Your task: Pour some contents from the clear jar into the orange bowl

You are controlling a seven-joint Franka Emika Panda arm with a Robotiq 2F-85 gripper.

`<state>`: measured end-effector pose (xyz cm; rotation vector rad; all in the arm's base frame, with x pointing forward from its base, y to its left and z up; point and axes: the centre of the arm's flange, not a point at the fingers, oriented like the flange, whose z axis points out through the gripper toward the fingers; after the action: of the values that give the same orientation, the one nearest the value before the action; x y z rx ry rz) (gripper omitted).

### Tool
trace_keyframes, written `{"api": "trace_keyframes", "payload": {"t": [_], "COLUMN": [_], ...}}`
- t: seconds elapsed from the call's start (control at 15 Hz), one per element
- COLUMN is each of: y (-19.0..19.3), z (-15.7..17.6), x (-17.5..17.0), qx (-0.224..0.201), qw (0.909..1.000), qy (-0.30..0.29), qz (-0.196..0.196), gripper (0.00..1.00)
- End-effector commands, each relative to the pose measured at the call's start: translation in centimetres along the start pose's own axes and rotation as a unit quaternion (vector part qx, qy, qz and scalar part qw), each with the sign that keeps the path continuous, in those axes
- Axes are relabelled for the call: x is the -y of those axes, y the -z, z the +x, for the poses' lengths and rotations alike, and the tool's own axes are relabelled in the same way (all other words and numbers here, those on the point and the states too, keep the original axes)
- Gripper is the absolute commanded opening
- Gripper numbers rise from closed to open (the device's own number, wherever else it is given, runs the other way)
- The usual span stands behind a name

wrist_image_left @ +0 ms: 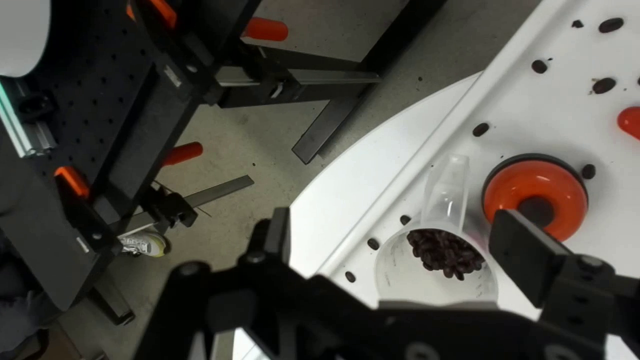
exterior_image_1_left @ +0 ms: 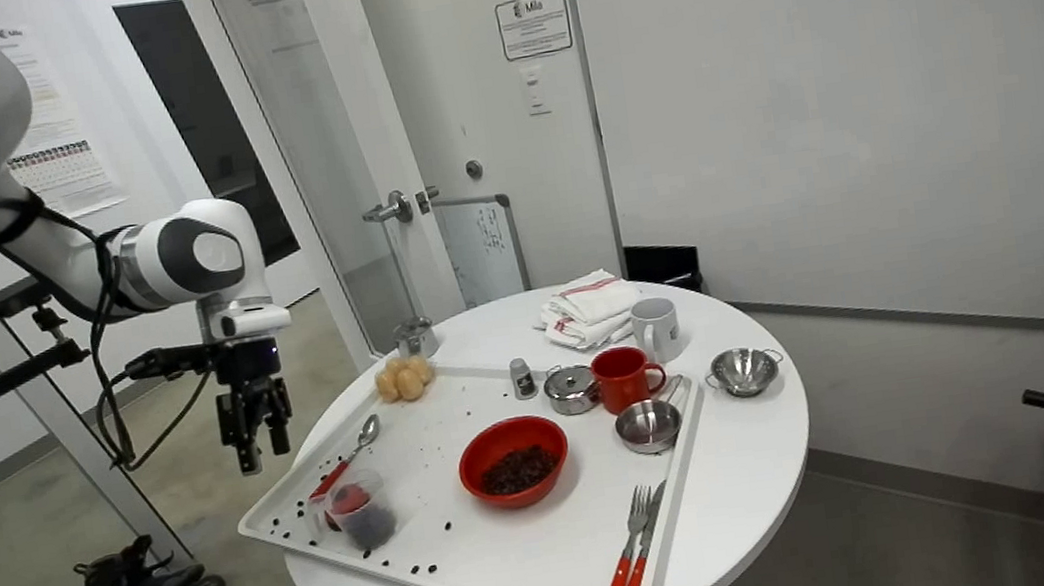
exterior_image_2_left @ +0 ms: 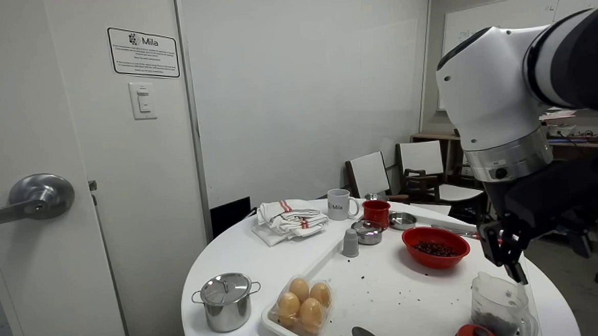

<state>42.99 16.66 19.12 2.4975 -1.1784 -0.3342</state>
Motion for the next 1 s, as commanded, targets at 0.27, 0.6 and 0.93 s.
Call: {"api": "trace_keyframes", "payload": {"t": [0.27, 0.6, 0.93], "y": [-2.6, -4.4, -5.5], "z": [1.6, 3.4, 4.1], "x": [2.7, 2.6, 2.9], "qx": [-0.006, 0.008, 0.008], "qw": [0.9999, 0.9998, 0.9992], "qy": [0.010, -0.004, -0.026], "qz": [0.001, -0.016, -0.028], "gripper": [1.00, 1.00, 1.00]}}
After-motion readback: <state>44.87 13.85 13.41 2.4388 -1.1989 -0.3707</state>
